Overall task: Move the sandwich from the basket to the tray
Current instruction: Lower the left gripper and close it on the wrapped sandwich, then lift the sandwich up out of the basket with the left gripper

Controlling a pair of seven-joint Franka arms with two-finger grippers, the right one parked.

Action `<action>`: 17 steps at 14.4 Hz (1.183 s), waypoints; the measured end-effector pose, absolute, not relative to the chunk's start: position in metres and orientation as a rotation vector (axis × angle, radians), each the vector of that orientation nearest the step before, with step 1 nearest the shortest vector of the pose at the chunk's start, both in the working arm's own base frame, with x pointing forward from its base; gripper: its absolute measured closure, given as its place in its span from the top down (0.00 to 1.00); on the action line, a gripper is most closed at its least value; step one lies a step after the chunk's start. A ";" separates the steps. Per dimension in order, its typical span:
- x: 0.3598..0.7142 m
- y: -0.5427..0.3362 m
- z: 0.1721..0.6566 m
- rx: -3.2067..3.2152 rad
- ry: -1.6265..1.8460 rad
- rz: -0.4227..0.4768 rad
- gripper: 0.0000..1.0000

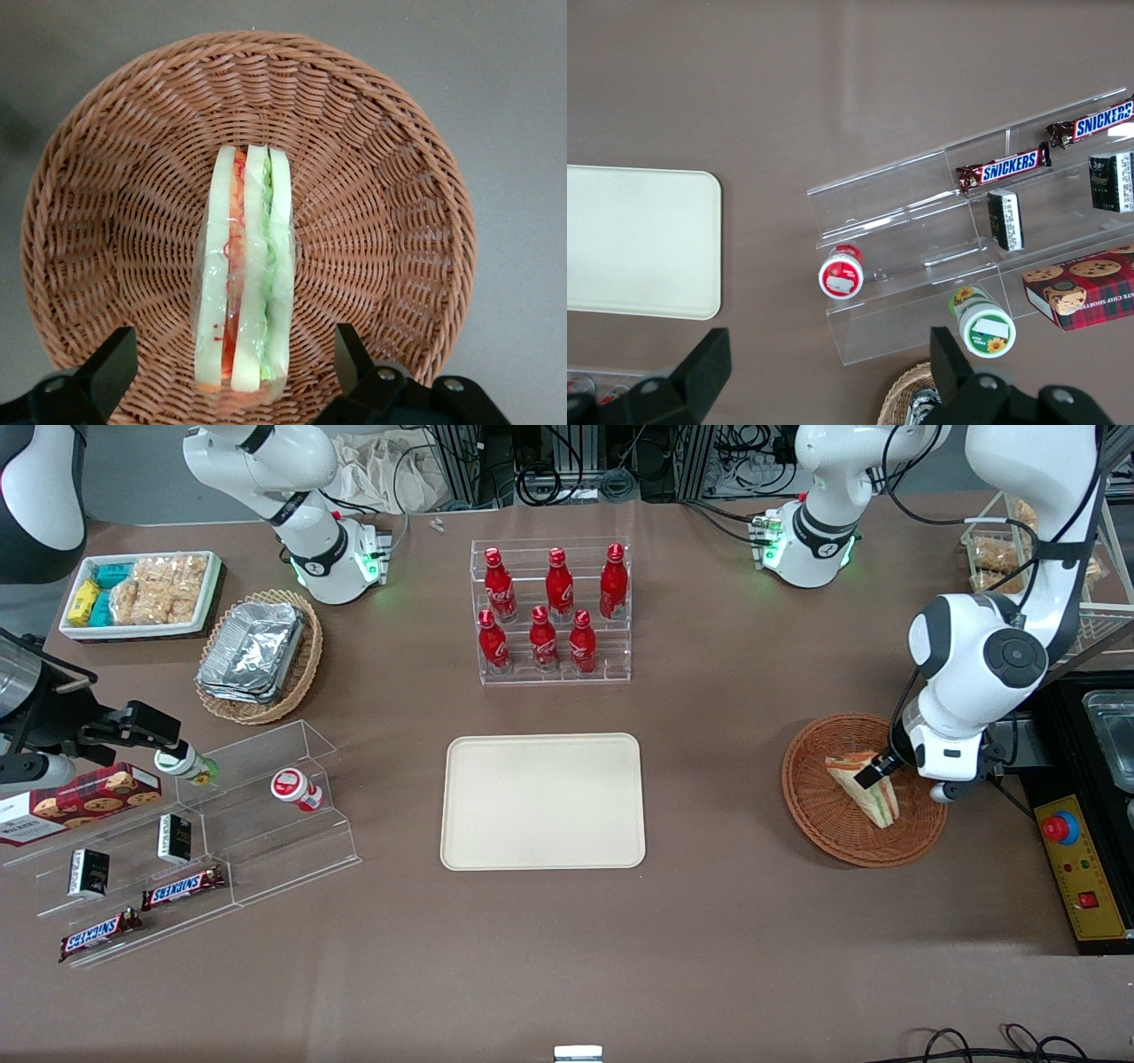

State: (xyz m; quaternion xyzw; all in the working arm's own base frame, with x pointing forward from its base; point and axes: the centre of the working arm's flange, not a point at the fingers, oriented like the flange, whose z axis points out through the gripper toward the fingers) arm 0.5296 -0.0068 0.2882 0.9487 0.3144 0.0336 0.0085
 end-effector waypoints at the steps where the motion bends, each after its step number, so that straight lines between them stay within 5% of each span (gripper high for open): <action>1: 0.527 -0.007 0.281 2.960 0.981 0.113 0.99; 9: 0.519 0.019 0.249 2.956 0.982 0.084 0.94; 13: 0.519 0.018 0.249 2.959 0.968 0.090 0.51; 17: 0.521 0.017 0.254 2.964 0.966 0.082 0.24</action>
